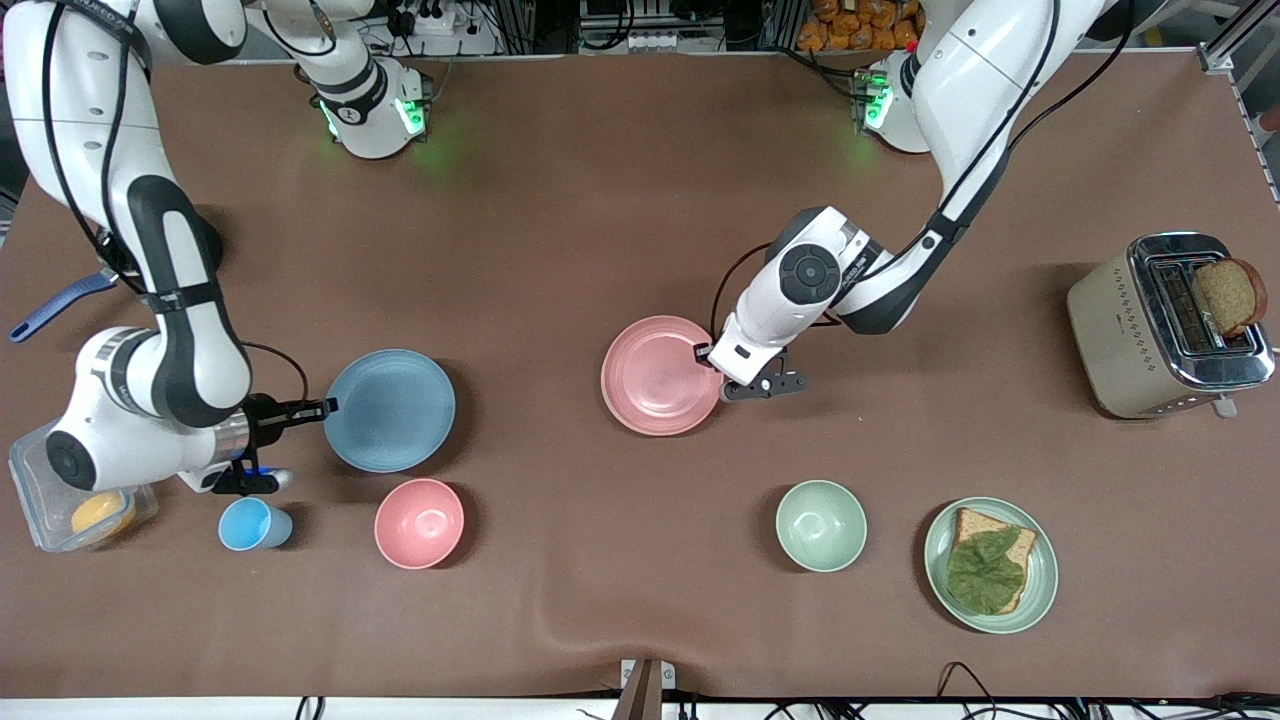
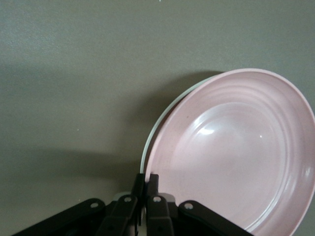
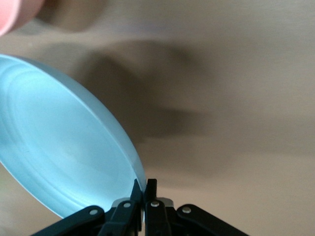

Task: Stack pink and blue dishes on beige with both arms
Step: 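Release the pink plate with the left gripper while the right gripper drags the blue plate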

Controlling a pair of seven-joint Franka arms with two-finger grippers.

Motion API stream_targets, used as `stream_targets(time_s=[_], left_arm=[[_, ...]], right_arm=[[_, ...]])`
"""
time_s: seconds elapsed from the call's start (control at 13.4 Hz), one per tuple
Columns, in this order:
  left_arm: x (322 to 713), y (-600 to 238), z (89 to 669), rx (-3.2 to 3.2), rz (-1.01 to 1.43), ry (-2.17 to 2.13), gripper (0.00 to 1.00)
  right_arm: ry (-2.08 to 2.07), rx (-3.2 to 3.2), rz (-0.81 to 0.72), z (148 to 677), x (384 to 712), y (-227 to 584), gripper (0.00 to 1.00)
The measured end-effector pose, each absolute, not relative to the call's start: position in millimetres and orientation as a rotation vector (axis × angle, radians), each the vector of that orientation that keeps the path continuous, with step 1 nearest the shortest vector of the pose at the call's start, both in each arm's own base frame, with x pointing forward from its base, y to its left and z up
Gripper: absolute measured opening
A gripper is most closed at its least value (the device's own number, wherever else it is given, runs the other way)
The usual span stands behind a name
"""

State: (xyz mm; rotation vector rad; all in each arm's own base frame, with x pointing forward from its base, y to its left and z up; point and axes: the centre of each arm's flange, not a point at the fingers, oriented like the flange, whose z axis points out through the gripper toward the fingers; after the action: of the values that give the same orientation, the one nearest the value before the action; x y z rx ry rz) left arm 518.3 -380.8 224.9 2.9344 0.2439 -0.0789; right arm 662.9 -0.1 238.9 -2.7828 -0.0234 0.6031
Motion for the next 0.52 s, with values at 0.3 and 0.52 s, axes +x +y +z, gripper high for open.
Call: stream_targets(time_s=[0.3,0.52], left_arm=[[515,-385,224,2.936,-0.083,0.232,0.11],[518,-385,226,2.929,-0.073,0.239,0.41]], right_arm=[[-0.019,-2.794,0.611,246,663,24,0.04],[-0.009,-2.784,0.611,246,663,25,0.04]])
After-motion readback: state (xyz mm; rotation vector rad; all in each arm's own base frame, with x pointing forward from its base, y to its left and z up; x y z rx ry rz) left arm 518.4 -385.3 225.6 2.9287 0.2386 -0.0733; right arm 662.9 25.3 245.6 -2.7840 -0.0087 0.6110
